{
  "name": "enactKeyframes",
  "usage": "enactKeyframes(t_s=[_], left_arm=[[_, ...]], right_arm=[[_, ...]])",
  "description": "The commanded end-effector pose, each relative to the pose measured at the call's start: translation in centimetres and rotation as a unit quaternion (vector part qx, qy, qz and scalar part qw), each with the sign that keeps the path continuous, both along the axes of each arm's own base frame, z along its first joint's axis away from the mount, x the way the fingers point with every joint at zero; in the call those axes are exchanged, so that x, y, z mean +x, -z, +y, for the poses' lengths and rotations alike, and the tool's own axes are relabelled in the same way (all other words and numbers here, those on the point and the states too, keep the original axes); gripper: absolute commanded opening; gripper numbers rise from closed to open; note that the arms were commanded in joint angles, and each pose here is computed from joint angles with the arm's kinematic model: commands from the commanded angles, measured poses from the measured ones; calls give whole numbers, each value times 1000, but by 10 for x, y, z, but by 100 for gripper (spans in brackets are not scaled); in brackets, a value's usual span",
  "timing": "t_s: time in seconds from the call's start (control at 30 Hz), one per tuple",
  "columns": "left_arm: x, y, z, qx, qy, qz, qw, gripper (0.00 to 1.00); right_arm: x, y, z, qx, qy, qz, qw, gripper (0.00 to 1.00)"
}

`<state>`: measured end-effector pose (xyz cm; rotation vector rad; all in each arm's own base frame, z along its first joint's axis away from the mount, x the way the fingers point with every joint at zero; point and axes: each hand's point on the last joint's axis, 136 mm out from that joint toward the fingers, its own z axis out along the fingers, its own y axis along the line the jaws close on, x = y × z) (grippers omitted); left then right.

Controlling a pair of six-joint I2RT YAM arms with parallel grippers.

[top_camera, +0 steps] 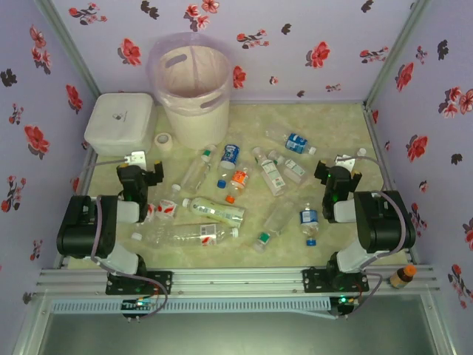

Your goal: Put the plastic bottles in the bin

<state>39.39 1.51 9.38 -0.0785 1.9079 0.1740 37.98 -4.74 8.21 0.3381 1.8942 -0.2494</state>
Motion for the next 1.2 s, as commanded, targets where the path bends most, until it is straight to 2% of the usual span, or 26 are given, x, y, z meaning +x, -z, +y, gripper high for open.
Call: enactKeyframes(t_s=[0.0, 0.6, 1.17], left_arm=[[0, -5, 3, 14, -6, -12, 1000, 100], [1, -5, 4, 13, -7, -11, 1000, 100], [4, -4, 9, -14, 0, 0, 1000, 100]], right_arm=[[5, -10, 0, 9, 2, -15, 1000, 99], [5, -10, 0, 10, 2, -15, 1000, 99], [5, -10, 1, 12, -1, -16, 1000, 99]])
